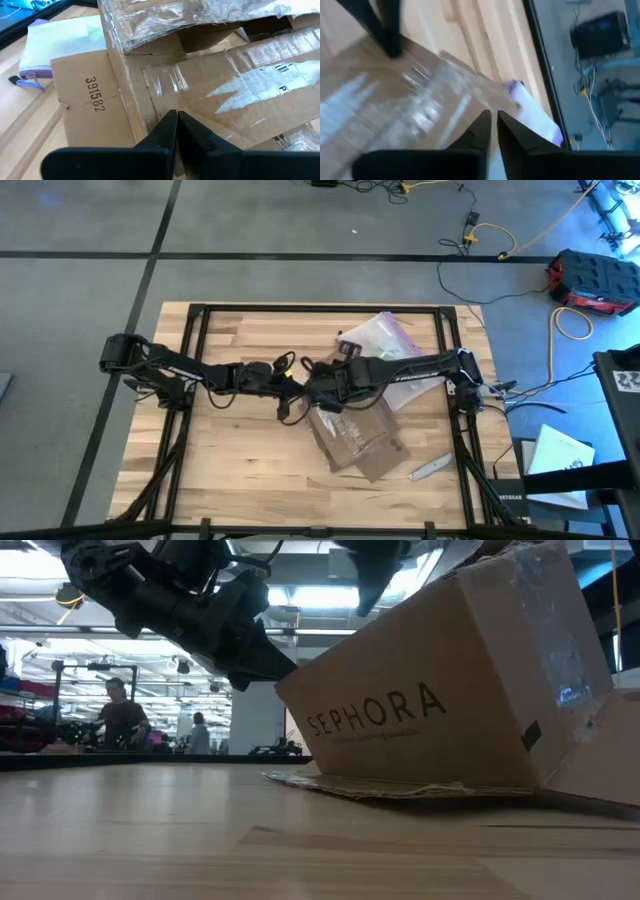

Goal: Unpack boxes
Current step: Break down the cardboard box using a cutter until it is fully flat

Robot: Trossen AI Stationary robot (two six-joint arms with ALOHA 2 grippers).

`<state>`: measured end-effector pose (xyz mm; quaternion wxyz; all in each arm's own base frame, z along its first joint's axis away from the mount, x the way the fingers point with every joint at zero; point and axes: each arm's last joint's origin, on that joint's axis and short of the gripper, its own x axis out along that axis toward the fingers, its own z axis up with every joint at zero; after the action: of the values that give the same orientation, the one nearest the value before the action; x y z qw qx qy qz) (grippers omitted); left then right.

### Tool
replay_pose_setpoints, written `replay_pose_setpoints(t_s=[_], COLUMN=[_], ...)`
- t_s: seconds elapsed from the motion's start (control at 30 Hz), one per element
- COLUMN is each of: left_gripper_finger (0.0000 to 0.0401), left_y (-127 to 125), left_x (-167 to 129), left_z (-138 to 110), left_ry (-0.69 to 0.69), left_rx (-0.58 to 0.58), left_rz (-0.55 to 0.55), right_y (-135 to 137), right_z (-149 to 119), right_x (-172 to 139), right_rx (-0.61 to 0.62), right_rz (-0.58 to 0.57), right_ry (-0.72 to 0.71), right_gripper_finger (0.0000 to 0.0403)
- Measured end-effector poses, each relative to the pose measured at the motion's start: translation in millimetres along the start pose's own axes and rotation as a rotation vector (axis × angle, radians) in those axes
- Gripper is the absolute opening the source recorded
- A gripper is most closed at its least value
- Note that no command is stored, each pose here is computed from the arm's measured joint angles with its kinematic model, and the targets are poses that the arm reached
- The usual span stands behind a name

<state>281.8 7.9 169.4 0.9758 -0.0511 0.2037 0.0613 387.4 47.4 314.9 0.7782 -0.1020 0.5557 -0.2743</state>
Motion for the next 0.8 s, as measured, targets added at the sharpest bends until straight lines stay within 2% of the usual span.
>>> replay_pose_setpoints(t_s=[0.2, 0.37, 0.5, 0.67, 0.8], left_gripper_finger=[0.0, 0.0, 0.0, 0.0, 0.0], left_y=[-0.4, -0.8, -1.6, -1.2, -7.4], left_x=[-1.4, -5.0, -17.5, -31.8, -38.4], left_z=[4.3, 9.7, 24.0, 34.5, 25.3], left_ry=[-0.039, -0.072, -0.144, -0.176, -0.05], left_rx=[-0.04, -0.046, -0.044, -0.056, -0.093], left_rz=[-0.006, -0.011, -0.023, -0.026, -0.038], right_y=[-17.3, -6.1, 10.7, 22.6, 34.8], right_z=[-17.1, -40.1, -73.3, -115.0, -149.0], right_x=[-19.5, -25.8, -14.6, -2.6, 8.8], right_rx=[0.105, 0.135, 0.173, 0.345, 0.475], right_rz=[-0.042, -0.05, -0.088, -0.107, -0.014], right_ry=[0.064, 0.085, 0.138, 0.158, 0.197], right_gripper_finger=[0.0106, 0.0173, 0.0185, 0.0185, 0.0185])
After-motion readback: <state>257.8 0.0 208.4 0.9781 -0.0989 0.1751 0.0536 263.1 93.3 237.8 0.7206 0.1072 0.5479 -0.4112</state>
